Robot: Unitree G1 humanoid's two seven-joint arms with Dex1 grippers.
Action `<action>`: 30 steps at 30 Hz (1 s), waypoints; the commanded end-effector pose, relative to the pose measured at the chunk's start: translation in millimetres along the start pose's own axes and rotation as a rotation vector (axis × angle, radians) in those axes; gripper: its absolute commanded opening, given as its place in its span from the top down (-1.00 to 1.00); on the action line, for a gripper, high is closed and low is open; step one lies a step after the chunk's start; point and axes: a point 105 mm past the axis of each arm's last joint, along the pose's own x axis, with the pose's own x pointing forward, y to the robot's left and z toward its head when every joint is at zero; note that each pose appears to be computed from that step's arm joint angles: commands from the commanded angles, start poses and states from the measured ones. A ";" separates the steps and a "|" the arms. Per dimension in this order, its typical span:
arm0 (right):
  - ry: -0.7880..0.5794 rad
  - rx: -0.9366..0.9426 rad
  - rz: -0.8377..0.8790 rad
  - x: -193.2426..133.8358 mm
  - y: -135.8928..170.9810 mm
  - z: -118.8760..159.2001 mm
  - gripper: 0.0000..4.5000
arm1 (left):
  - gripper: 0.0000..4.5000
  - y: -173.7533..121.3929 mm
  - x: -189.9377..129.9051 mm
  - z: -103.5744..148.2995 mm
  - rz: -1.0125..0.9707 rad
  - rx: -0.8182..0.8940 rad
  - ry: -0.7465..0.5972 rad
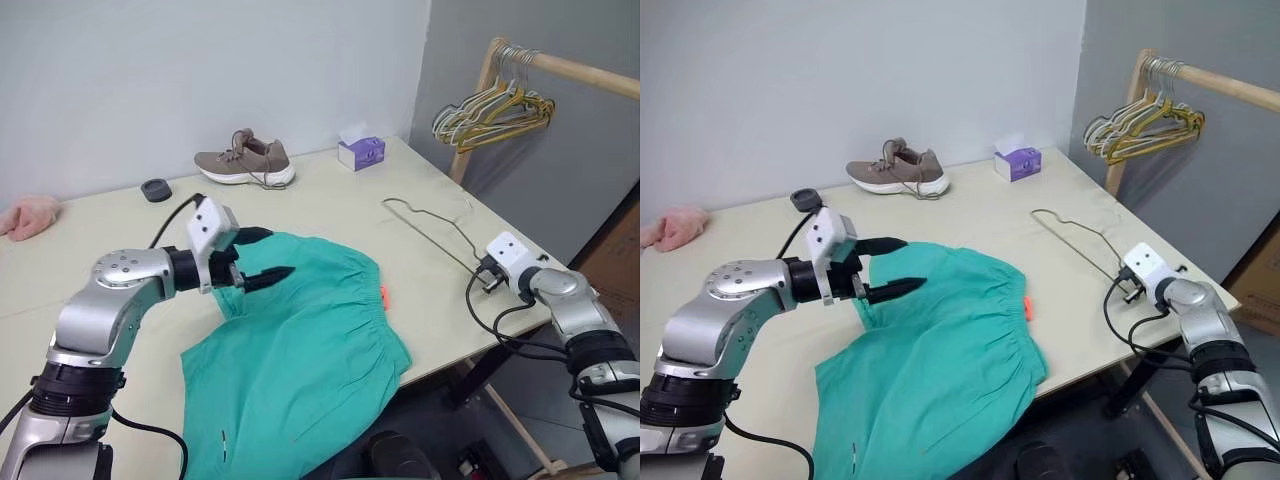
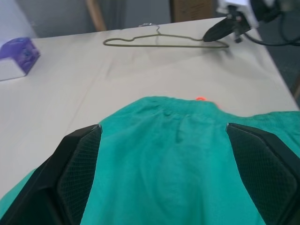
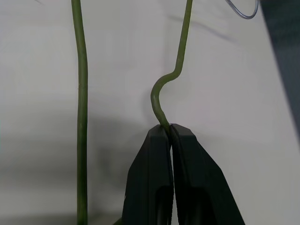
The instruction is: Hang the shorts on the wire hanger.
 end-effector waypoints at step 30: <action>-0.910 -0.897 -0.024 -59.0 64.4 217.2 0.98 | -1.00 -48.2 -34.6 -39.2 -0.337 -0.405 0.166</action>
